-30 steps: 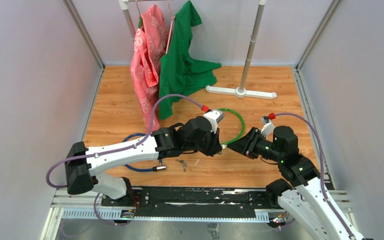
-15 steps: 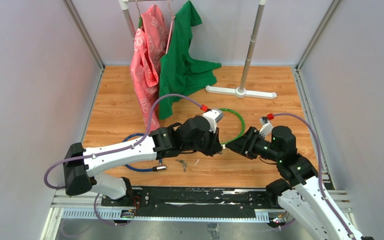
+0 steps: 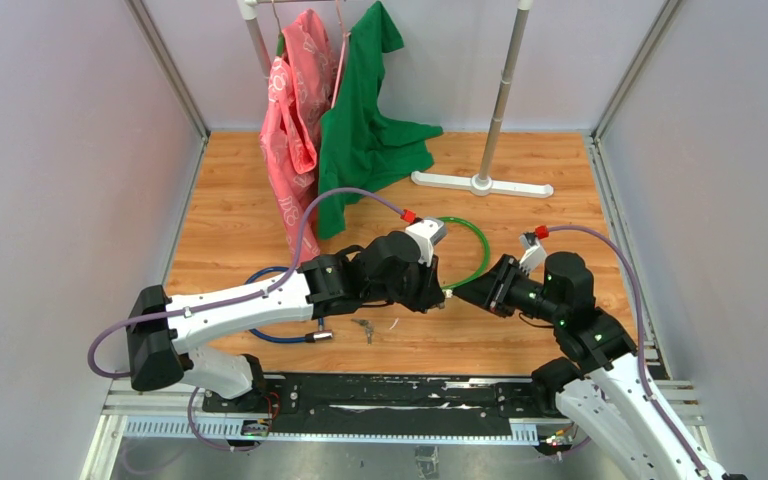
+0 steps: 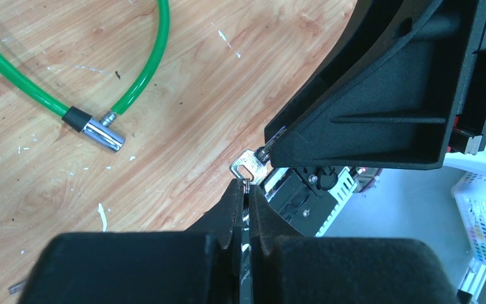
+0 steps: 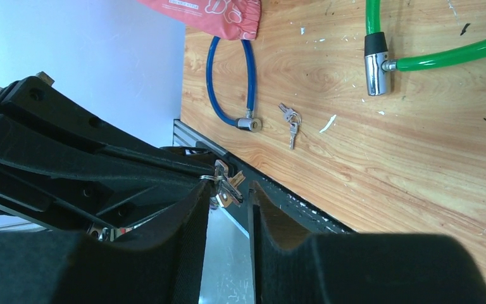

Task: Unlock with the key

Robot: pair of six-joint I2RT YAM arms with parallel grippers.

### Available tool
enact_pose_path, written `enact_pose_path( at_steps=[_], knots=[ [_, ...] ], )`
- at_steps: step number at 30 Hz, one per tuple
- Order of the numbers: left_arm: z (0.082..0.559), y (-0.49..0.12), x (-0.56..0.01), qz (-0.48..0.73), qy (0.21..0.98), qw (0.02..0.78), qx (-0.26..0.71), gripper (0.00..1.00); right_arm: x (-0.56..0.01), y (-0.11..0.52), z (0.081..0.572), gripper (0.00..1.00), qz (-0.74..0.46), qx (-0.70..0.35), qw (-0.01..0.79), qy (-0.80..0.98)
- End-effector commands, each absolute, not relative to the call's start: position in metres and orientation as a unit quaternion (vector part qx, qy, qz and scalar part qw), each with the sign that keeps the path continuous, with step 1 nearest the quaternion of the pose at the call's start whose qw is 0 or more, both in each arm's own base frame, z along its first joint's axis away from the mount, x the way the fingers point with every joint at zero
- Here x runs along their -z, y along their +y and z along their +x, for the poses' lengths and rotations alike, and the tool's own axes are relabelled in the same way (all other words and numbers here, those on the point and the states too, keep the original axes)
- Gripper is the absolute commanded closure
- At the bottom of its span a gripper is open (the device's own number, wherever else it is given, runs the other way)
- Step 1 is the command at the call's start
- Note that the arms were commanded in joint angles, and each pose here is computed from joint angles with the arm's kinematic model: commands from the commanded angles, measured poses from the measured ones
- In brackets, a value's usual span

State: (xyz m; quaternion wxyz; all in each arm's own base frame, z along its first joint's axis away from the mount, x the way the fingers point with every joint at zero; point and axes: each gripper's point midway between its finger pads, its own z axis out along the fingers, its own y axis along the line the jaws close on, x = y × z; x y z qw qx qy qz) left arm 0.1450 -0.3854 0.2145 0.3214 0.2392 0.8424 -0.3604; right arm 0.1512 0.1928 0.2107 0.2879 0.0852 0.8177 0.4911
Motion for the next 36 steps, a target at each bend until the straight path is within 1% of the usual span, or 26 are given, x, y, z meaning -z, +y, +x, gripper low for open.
enact_pose_path(
  at_steps=[1,3,7,10,11,13,19,21,23,24,25,27,28,30,36],
  knots=[
    [0.145,-0.389,-0.227,0.244,0.831,0.330,0.375,1.00,-0.217,0.196,0.150,0.70,0.077,-0.508,0.288,0.808],
    [0.145,-0.389,-0.227,0.244,0.831,0.330,0.375,1.00,-0.218,0.196,0.150,0.71,0.075,-0.510,0.289,0.807],
    [0.144,-0.390,-0.225,0.245,0.831,0.329,0.375,1.00,-0.218,0.197,0.150,0.77,0.074,-0.511,0.288,0.807],
    [0.144,-0.390,-0.225,0.246,0.831,0.328,0.375,1.00,-0.216,0.197,0.149,0.86,0.073,-0.510,0.286,0.808],
    [0.144,-0.390,-0.225,0.246,0.831,0.329,0.375,1.00,-0.214,0.197,0.149,0.92,0.075,-0.508,0.284,0.809],
    [0.144,-0.389,-0.224,0.246,0.832,0.329,0.374,1.00,-0.212,0.196,0.149,1.00,0.076,-0.506,0.282,0.811],
    [0.144,-0.386,-0.223,0.250,0.830,0.334,0.370,0.99,-0.210,0.195,0.148,1.00,0.080,-0.502,0.280,0.814],
    [0.143,-0.384,-0.223,0.254,0.829,0.341,0.364,0.90,-0.210,0.194,0.146,1.00,0.080,-0.499,0.278,0.817],
    [0.140,-0.380,-0.224,0.258,0.826,0.352,0.356,0.67,-0.210,0.192,0.144,1.00,0.078,-0.493,0.277,0.821],
    [0.139,-0.377,-0.224,0.259,0.826,0.358,0.350,0.58,-0.210,0.191,0.143,1.00,0.077,-0.490,0.278,0.823],
    [0.138,-0.374,-0.223,0.261,0.826,0.363,0.344,0.50,-0.209,0.190,0.142,1.00,0.076,-0.485,0.277,0.826],
    [0.136,-0.366,-0.222,0.264,0.825,0.375,0.330,0.36,-0.209,0.188,0.141,1.00,0.073,-0.479,0.278,0.829],
    [0.136,-0.362,-0.221,0.266,0.824,0.382,0.322,0.32,-0.210,0.187,0.140,1.00,0.072,-0.478,0.277,0.830],
    [0.133,-0.353,-0.219,0.274,0.820,0.398,0.306,0.29,-0.212,0.188,0.139,1.00,0.071,-0.479,0.276,0.830],
    [0.134,-0.329,-0.226,0.290,0.801,0.448,0.272,0.25,-0.222,0.184,0.135,1.00,0.066,-0.464,0.268,0.842]
  ],
)
